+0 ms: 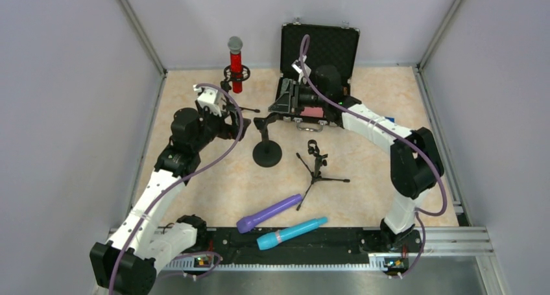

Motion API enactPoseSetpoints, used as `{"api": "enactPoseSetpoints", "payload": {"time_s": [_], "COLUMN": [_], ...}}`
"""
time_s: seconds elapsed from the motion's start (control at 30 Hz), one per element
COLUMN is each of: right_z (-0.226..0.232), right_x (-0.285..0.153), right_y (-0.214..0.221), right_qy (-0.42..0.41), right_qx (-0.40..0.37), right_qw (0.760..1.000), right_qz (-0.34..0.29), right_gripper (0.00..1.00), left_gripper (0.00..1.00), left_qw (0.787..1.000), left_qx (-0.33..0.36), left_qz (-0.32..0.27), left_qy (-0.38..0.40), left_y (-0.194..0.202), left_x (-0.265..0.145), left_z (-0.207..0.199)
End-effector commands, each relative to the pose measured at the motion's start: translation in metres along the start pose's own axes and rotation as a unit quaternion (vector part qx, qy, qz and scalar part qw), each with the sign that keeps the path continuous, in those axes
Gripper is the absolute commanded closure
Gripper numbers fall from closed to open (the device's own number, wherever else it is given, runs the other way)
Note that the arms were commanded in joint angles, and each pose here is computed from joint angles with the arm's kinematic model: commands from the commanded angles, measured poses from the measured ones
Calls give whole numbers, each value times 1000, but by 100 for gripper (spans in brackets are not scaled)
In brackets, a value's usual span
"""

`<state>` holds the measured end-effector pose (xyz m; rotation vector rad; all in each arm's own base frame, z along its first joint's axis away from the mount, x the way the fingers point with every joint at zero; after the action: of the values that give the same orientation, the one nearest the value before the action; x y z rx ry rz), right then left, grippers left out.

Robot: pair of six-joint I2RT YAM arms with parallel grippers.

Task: Attach the microphones to the stand

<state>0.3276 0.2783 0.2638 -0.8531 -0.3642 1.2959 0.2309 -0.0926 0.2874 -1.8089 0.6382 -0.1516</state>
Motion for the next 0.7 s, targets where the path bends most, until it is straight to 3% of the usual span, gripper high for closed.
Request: {"api": "enactPoseSetpoints", "payload": {"time_s": [0.0,0.67], "right_z": [20,33], "right_x": [-12,-21], "right_y": [-8,-22], "right_qy": [-6,8], "right_qx": [-25,-55], "right_qw": [999,997], "right_qz": [-23,-57], "right_gripper": [76,74], "left_gripper": [6,6], "left_qw": [1000,997], "left_qx": [18,58], "left_qz": [-20,-37], "left_qy": [-4,26], "left_y": [-8,-20], "left_x": [-3,-14], "left_z": [0,-7]}}
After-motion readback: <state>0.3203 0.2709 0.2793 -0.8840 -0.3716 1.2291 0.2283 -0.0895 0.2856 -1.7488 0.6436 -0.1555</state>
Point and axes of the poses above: each gripper's point midway between its finger pads, its own x axis out along the fingers, its own z axis along the line the jaws close on, y = z × x, the point moved 10 cm from there along -x, back along the fingers, and after that the axes turned 8 degrees about -x, right-handed, at the moved point
